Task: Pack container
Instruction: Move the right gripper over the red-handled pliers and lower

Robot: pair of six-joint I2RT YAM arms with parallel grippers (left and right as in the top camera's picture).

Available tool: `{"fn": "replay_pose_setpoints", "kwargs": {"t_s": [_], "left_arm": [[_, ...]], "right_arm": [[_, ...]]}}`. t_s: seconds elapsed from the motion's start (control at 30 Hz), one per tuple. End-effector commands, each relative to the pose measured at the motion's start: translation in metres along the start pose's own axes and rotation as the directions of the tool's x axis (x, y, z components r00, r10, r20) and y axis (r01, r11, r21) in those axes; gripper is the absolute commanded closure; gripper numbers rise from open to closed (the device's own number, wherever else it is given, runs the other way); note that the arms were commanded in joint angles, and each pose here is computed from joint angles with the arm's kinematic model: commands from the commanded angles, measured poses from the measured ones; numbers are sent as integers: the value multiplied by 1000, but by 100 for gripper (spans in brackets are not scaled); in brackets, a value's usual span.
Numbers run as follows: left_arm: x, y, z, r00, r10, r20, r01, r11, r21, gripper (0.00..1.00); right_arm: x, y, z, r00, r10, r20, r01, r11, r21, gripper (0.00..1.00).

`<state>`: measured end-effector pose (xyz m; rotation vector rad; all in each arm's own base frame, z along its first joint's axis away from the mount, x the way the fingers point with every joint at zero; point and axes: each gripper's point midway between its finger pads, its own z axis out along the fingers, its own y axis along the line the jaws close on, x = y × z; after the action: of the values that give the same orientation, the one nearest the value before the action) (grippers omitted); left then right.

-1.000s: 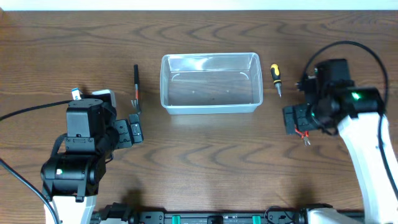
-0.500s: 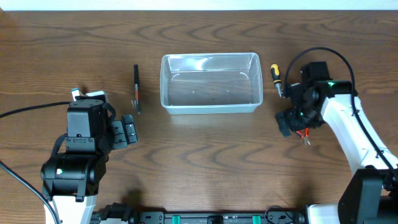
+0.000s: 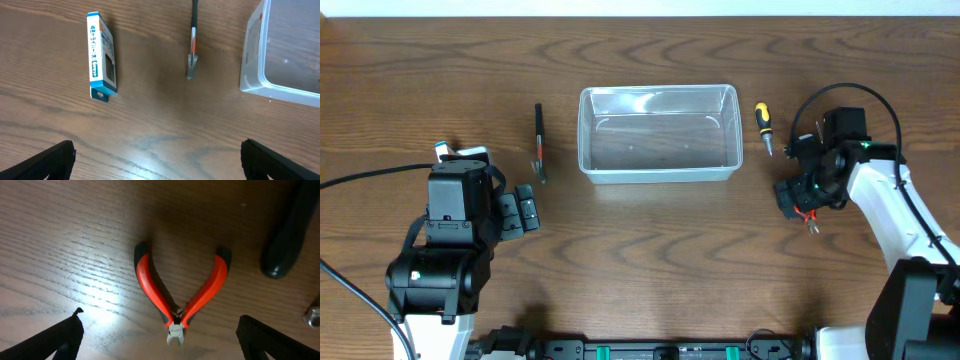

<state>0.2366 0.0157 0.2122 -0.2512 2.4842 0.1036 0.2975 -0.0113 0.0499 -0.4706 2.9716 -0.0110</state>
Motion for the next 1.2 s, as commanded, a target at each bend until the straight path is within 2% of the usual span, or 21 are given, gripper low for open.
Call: {"fn": "replay_pose_setpoints", "kwargs": {"t_s": [0.0,0.2,0.47,1.0,1.17], "left_arm": [[-3,2,-5,1000,-1,9,1,1000,-9,2],[-3,2,-5,1000,0,6,0,1000,-10,2],[-3,2,-5,1000,0,6,0,1000,-10,2],[-3,2,-5,1000,0,6,0,1000,-10,2],[-3,2,-5,1000,0,6,0,1000,-10,2]], "right_arm": [[4,4,15,999,-19,-43,17,999,-33,1],[11,9,45,992,-31,-123,23,998,-66,1],[8,27,67,983,-93,-157,80,993,-88,1],[17,36,66,975,-107,-197,87,991,-104,1],[23,38,65,970,-96,-223,73,991,-110,7]]}}
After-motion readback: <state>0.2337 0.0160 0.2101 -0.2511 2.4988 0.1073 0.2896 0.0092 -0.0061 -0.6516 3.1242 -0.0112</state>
